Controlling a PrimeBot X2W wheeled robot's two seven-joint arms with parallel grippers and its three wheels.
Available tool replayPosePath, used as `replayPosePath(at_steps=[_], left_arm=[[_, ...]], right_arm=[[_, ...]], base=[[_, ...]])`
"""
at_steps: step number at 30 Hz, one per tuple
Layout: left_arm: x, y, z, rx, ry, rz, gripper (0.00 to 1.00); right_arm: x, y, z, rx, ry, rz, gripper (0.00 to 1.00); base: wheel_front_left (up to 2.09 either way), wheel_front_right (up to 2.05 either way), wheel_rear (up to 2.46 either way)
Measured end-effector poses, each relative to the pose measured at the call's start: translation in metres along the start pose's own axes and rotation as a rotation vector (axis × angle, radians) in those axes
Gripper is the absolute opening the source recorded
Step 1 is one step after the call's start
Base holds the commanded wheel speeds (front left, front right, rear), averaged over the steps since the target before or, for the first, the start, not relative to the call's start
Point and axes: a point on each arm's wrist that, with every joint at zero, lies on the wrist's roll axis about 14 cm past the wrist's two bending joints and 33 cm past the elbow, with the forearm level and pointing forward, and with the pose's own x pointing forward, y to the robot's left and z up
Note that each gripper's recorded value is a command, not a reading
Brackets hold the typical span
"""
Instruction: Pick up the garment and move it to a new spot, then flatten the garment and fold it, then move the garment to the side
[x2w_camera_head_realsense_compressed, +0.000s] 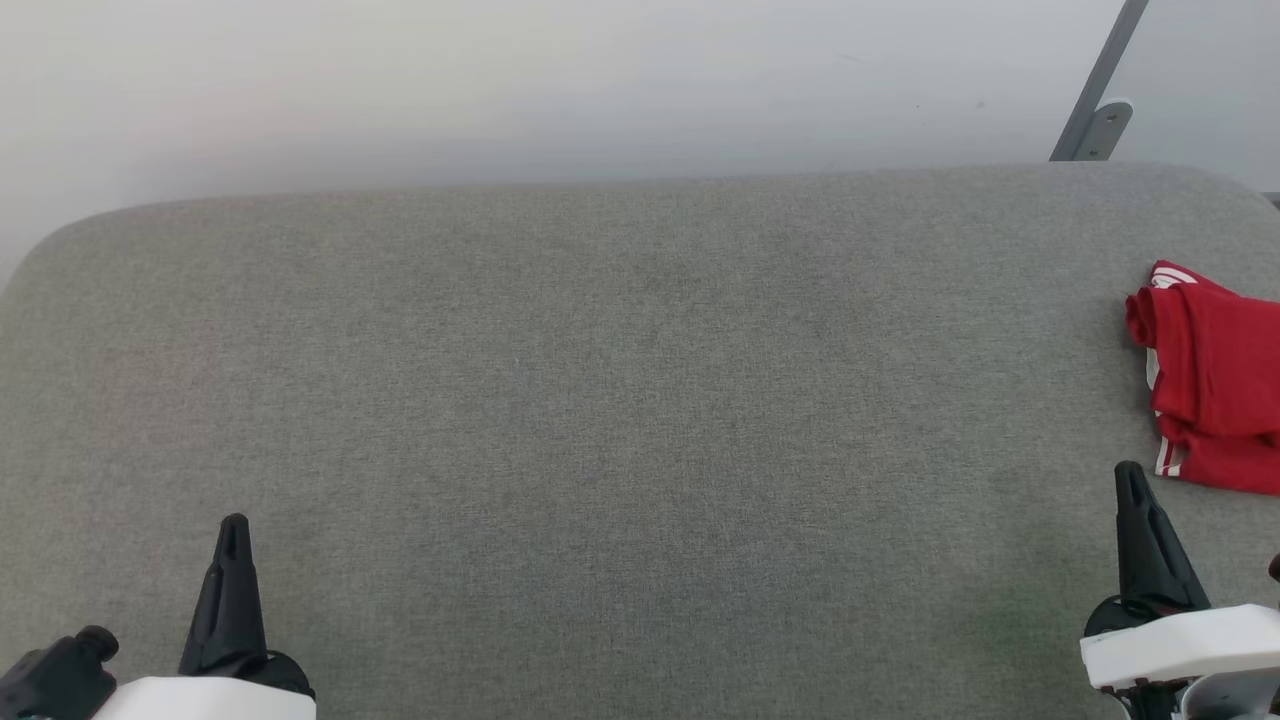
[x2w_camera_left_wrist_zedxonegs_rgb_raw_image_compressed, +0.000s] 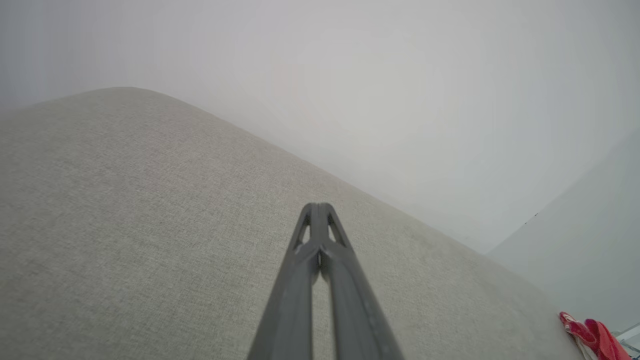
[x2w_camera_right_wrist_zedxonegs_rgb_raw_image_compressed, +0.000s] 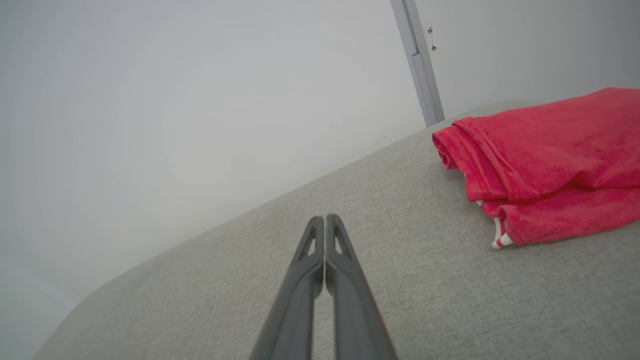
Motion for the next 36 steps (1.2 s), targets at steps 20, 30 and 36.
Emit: replayPosePath(at_steps=[20,30,36], left_arm=[[0.007,0.0,-0.006,-0.283,0.028,0.035,0.0],[0.011,-0.002,-0.007,-0.4,0.037,0.04,0.0],[0.012,-0.003,-0.008,-0.466,0.046,0.043,0.0]], right_arm=[[0.005,0.002,-0.006,0.286,0.027,-0.033,0.0],[0.007,0.005,-0.008,0.41,0.04,-0.038,0.0],[0.008,0.008,-0.009,0.478,0.046,-0.038,0.0]], base=[[0.0,0.0,0.0],[0.0,0.0,0.0],[0.0,0.0,0.0]])
